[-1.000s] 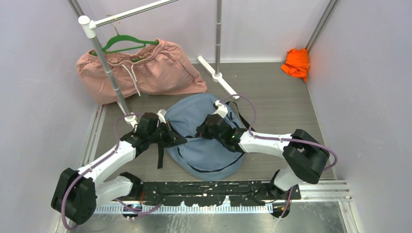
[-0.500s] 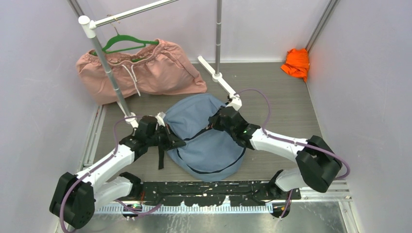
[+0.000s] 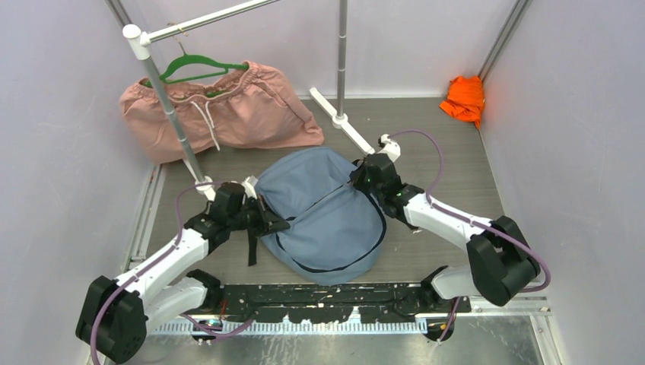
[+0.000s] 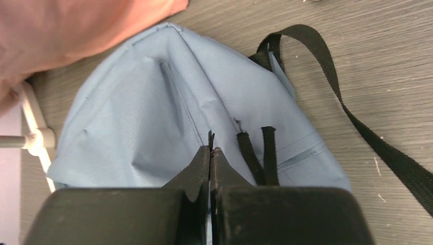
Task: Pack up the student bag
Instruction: Zip the student bag at the center of the board.
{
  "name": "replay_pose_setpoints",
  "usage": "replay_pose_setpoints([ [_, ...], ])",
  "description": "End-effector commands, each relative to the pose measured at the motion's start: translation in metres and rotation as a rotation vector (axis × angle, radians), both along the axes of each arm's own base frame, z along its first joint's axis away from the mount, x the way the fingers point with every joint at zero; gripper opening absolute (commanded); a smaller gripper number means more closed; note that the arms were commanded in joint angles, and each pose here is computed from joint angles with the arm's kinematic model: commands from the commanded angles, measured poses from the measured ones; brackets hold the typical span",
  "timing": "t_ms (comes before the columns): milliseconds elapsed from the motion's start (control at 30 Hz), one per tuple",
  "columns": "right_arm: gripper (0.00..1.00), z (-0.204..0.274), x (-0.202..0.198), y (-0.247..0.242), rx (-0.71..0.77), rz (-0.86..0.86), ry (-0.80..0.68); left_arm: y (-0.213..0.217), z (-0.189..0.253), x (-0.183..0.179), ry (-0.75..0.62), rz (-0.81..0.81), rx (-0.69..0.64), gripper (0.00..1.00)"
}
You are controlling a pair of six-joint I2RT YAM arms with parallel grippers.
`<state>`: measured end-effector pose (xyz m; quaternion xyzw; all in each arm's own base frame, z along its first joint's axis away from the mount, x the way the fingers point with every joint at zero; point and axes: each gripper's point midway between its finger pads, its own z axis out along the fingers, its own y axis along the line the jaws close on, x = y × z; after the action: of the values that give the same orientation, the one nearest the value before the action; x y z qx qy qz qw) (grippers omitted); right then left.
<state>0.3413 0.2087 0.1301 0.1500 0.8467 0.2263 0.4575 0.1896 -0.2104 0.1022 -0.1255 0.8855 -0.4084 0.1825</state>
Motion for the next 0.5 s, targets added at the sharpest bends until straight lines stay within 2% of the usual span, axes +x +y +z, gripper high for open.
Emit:
replay_pose_setpoints([
  [0, 0.01, 0.013, 0.023, -0.02, -0.11, -0.029, -0.072, 0.007, -0.003, -0.017, 0.037, -0.032, 0.034, 0.0],
  [300, 0.01, -0.023, 0.033, -0.029, -0.125, -0.047, 0.0, 0.01, -0.002, -0.017, 0.033, -0.018, 0.051, 0.0],
  [467, 0.01, -0.029, 0.038, -0.019, -0.126, 0.017, 0.034, 0.009, 0.001, -0.016, 0.03, -0.023, 0.048, 0.0],
])
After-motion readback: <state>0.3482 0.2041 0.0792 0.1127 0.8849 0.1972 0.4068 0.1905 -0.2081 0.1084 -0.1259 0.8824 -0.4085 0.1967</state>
